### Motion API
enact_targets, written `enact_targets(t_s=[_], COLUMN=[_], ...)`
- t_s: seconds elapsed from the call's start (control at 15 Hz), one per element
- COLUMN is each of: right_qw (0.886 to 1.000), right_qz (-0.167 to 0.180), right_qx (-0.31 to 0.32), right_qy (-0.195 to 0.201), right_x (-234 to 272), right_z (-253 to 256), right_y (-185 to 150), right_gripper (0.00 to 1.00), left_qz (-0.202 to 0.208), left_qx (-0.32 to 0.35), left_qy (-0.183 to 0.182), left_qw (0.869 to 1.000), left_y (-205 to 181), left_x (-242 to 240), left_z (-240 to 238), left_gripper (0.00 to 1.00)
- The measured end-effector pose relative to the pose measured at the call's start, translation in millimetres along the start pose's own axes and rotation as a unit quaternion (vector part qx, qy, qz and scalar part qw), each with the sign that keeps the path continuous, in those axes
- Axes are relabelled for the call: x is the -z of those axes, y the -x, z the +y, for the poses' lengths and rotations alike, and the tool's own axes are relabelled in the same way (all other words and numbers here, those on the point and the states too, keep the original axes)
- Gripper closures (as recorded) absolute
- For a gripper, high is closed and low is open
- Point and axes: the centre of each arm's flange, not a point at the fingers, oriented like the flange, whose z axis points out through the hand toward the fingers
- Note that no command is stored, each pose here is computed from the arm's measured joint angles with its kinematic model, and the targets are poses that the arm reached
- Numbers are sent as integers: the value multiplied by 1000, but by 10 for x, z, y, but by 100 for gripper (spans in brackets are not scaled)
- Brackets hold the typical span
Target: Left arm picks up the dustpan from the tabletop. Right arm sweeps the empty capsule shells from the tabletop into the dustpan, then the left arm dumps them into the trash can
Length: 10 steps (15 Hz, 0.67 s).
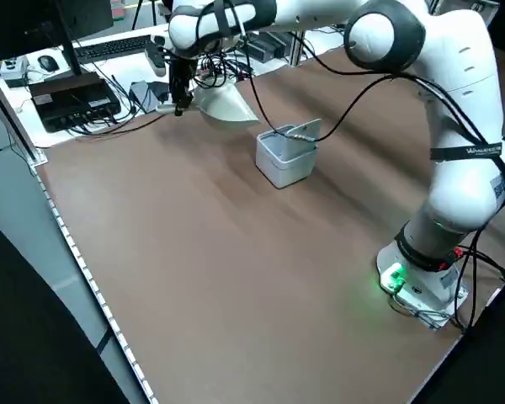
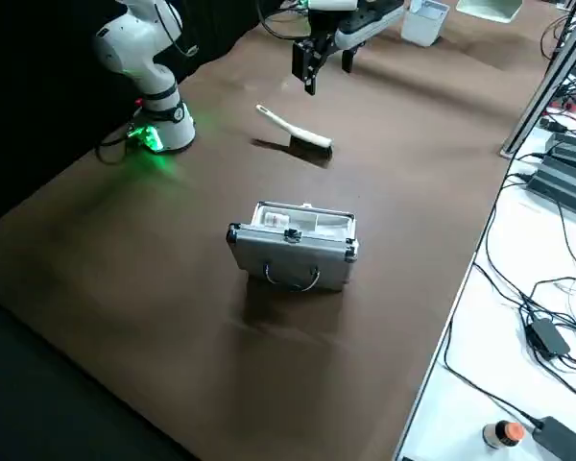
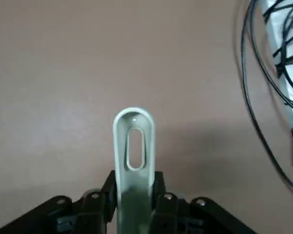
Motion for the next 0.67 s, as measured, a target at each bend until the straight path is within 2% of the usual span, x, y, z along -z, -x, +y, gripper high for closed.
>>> enact_targets(t_s=[0.4,0.67], right_qw=[999,999], right_qz=[-20,-31], right_qx=[28,26], right_qy=[2,6], right_x=[-276,-412], right_z=[-375,-373], right_y=[-40,-101], right_gripper=[2,2], left_qz=[-4,5], left_qx=[20,7], left_qy=[-23,-33], left_qw=[1000,999], left_y=[68,117], left_x=[-434,-689], left_z=[6,-7], left_gripper=[67,67])
